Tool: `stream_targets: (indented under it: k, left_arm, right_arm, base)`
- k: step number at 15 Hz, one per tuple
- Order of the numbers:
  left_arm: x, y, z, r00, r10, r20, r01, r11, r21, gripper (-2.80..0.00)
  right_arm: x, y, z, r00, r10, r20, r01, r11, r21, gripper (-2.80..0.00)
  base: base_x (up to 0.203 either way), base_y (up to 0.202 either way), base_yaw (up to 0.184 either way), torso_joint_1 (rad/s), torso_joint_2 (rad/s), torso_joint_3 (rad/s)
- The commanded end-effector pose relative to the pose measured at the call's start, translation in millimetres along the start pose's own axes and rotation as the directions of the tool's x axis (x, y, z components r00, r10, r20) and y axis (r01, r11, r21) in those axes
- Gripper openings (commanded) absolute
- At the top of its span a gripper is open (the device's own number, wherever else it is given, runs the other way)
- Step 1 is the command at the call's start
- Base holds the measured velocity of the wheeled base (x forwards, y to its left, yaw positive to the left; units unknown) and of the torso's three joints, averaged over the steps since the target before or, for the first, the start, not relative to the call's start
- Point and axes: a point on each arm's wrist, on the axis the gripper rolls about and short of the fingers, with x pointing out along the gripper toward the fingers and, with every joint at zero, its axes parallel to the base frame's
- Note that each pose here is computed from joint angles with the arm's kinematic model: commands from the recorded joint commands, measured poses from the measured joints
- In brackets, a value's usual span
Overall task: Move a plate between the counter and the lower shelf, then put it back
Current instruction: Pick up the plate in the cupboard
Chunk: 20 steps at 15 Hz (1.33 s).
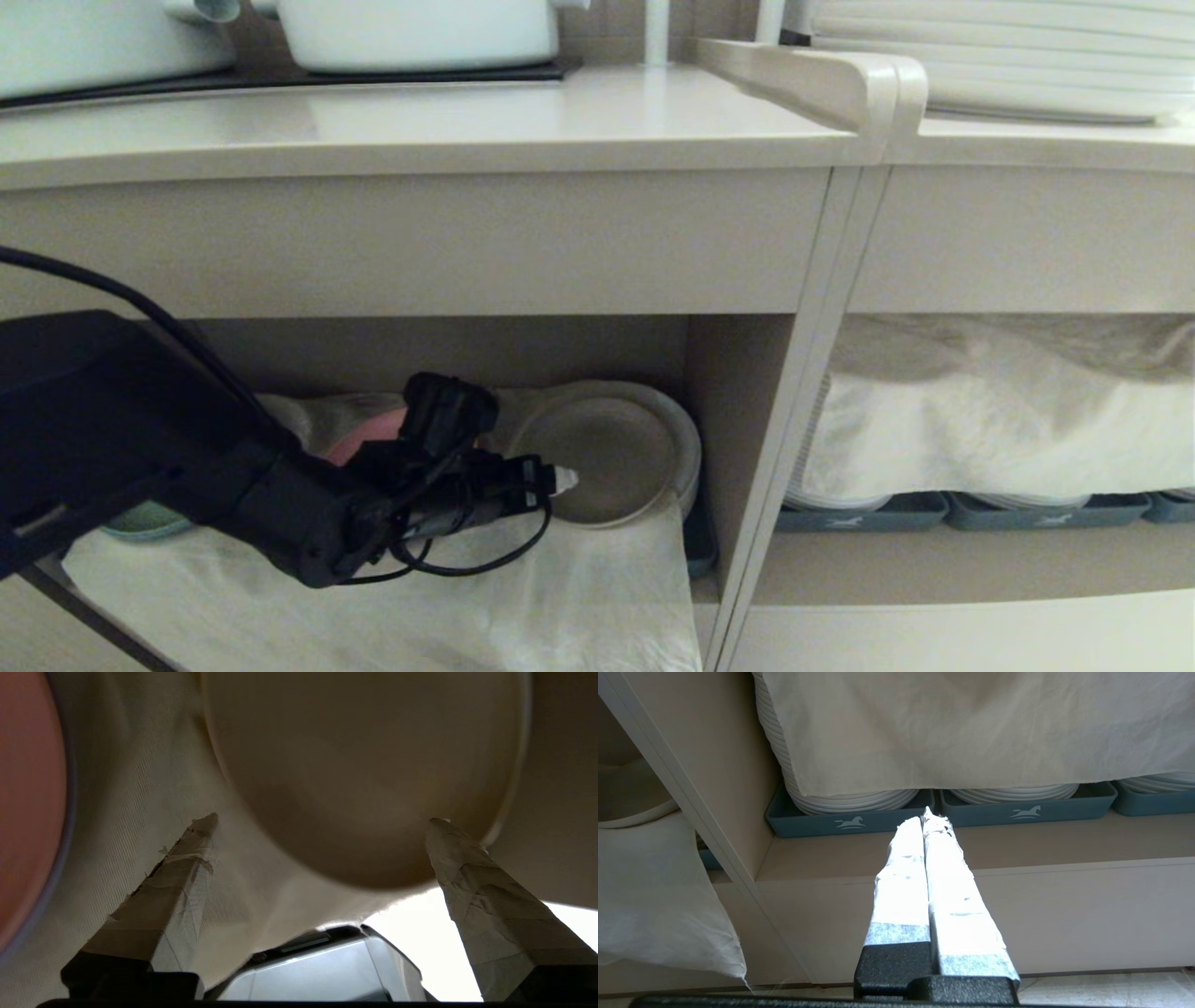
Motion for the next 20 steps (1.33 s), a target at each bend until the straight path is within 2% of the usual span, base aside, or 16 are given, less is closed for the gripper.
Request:
stream_targets:
  k: [1,7,20]
  left_arm:
    - [9.1,2.4,-0.2,1.000,0.010,-0.006,-0.010,1.000,-0.007,0.00]
    - [13.5,4.6,-1.4,0.999,0.042,0.001,-0.042,0.999,-0.008,0.00]
    - [21.3,1.1,2.3,0.999,0.037,0.009,-0.037,0.999,-0.005,0.00]
  right_arm:
    - [0.1,0.0,0.0,1.000,0.000,-0.001,0.000,1.000,0.000,-2.80]
    - [0.0,0.0,0.4,1.000,0.000,0.000,0.000,1.000,0.000,-2.80]
    - [0.1,0.0,0.0,1.000,0.000,-0.001,0.000,1.000,0.000,-2.80]
  base:
    - [0.000,0.000,0.000,0.000,0.00,0.000]
    - [0.000,0.000,0.000,0.000,0.00,0.000]
    - [0.000,0.000,0.000,0.000,0.00,0.000]
